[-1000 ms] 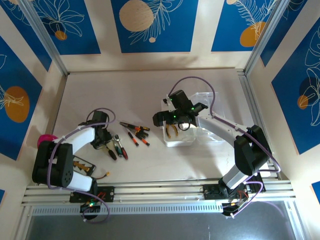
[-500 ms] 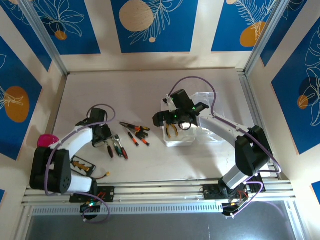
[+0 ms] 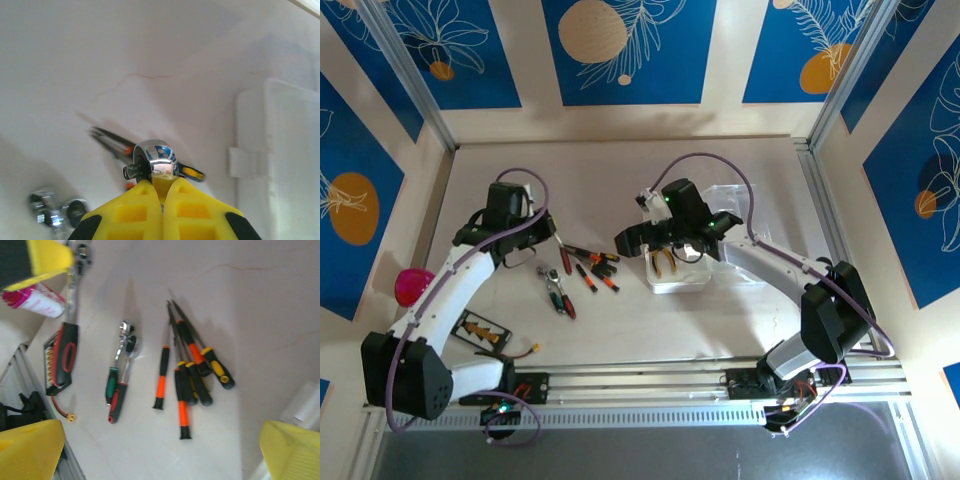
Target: Pack the tool kit
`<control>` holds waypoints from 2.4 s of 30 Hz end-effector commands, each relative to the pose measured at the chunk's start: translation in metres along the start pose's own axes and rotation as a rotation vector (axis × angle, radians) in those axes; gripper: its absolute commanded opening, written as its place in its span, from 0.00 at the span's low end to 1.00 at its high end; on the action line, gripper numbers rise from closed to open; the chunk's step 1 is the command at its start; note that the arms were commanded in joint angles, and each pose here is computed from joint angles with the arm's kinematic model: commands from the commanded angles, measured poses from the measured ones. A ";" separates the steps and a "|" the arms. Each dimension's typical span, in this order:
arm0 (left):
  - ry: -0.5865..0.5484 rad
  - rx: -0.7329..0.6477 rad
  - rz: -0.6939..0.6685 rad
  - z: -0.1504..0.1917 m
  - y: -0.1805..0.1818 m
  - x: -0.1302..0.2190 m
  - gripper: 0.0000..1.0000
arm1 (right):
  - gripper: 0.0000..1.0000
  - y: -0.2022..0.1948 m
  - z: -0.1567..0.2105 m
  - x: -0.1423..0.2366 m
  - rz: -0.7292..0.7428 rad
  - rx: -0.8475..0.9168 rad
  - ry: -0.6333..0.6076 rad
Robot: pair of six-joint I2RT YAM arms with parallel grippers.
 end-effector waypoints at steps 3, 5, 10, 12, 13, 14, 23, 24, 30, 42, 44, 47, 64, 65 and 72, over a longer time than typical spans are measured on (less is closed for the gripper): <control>-0.006 -0.036 0.242 -0.015 -0.068 -0.005 0.00 | 0.94 0.023 -0.014 0.002 -0.095 0.023 -0.059; 0.002 -0.054 0.270 -0.015 -0.083 -0.009 0.00 | 0.92 0.024 -0.016 -0.002 -0.095 0.013 -0.056; 0.025 -0.075 0.332 -0.010 -0.109 -0.018 0.00 | 0.86 0.020 -0.017 -0.015 -0.071 -0.035 -0.025; 0.034 -0.069 0.366 -0.009 -0.117 -0.019 0.00 | 0.83 0.020 -0.018 -0.020 -0.080 -0.051 -0.020; 0.037 -0.068 0.379 -0.008 -0.119 -0.020 0.00 | 0.81 0.021 -0.019 -0.022 -0.090 -0.055 -0.018; 0.045 -0.066 0.392 -0.006 -0.122 -0.020 0.00 | 0.80 0.022 -0.020 -0.025 -0.098 -0.058 -0.015; 0.076 -0.066 0.419 0.005 -0.128 -0.023 0.00 | 0.32 0.025 -0.034 -0.031 -0.105 -0.062 -0.051; 0.078 -0.066 0.421 0.006 -0.127 -0.023 0.00 | 0.26 0.026 -0.035 -0.030 -0.104 -0.060 -0.056; 0.065 -0.107 0.407 0.005 -0.124 -0.022 0.37 | 0.00 0.019 -0.032 -0.012 -0.050 -0.061 -0.057; -0.058 -0.189 -0.055 -0.029 -0.025 -0.001 1.00 | 0.00 -0.076 0.031 0.052 0.543 -0.169 0.165; -0.046 -0.200 -0.115 -0.023 -0.012 -0.002 1.00 | 0.00 -0.091 0.044 0.058 0.626 -0.198 0.217; -0.020 -0.198 -0.149 -0.012 0.001 -0.007 1.00 | 0.00 -0.107 0.055 0.066 0.720 -0.221 0.261; 0.045 -0.168 -0.142 0.004 0.010 -0.022 1.00 | 0.19 -0.138 0.063 0.076 0.996 -0.201 0.388; 0.049 -0.167 -0.144 0.005 0.011 -0.022 1.00 | 0.25 -0.138 0.061 0.075 0.991 -0.202 0.380; 0.074 -0.165 -0.165 0.011 0.018 -0.024 1.00 | 0.49 -0.130 0.053 0.072 0.953 -0.190 0.343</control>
Point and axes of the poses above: each hand's point on the last joint's axis, 136 mm out from that joint toward the fingers, its own x axis back along the fingers, its own y axis along the line the jaws close on, z = x × y, the point moved 5 cm from there along x, back along the fingers, and after that the axes turned 5 degrees about x, right-handed, at the moved point
